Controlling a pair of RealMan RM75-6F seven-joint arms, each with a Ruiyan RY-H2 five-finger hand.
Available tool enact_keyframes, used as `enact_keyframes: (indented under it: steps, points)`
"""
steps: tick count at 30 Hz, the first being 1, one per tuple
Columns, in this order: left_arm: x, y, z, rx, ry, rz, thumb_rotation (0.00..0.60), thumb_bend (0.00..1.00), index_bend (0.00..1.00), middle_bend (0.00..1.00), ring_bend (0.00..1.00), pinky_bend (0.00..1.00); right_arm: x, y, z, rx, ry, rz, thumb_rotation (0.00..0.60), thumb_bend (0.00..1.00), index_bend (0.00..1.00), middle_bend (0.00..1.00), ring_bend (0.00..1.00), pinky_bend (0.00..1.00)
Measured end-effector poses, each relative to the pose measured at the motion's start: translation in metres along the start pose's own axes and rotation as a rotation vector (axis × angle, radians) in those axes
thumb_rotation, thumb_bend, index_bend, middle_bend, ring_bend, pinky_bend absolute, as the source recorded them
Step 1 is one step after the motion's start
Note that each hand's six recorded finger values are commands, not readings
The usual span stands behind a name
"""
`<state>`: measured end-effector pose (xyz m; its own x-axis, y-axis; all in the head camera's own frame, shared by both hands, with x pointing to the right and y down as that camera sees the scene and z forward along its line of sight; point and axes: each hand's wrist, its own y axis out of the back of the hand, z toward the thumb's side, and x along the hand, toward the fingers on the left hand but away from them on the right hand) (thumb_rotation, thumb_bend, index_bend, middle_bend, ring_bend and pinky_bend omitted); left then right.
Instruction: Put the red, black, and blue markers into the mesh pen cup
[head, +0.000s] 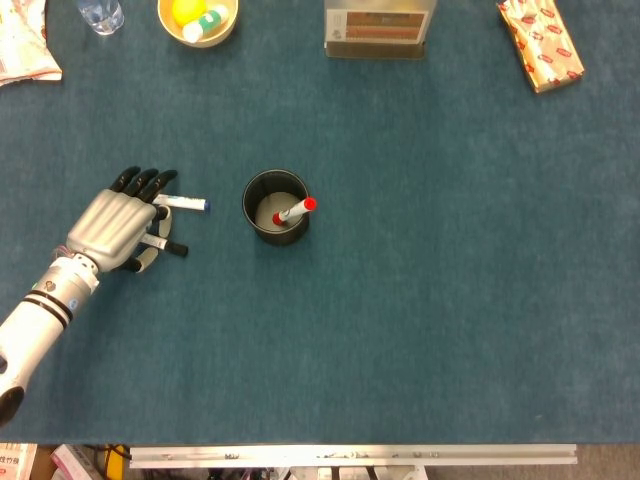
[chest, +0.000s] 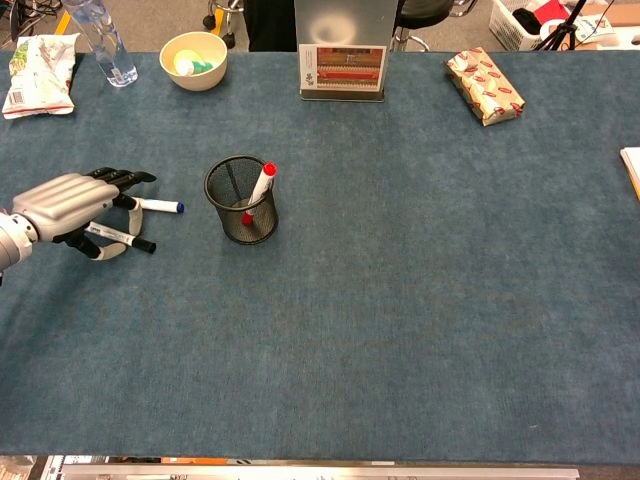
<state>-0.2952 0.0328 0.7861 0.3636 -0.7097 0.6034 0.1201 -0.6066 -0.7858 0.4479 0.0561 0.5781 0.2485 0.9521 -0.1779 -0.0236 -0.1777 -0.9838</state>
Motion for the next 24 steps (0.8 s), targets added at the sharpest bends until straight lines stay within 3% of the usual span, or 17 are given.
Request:
enact_keyframes:
  steps: [11,24]
  points:
    - [0.000,-0.002,0.000,-0.011,0.000,0.001,0.600,0.33,0.53,0.00,0.00,0.01,0.000,0.000,-0.001,-0.001,-0.004,0.001,0.600,0.00,0.14,0.17,0.13,0.30]
    - [-0.004,0.012,0.014,-0.075,-0.015,0.063,0.600,0.33,0.56,0.00,0.00,0.01,0.000,-0.001,0.000,-0.007,-0.003,0.002,0.600,0.00,0.14,0.17,0.13,0.30]
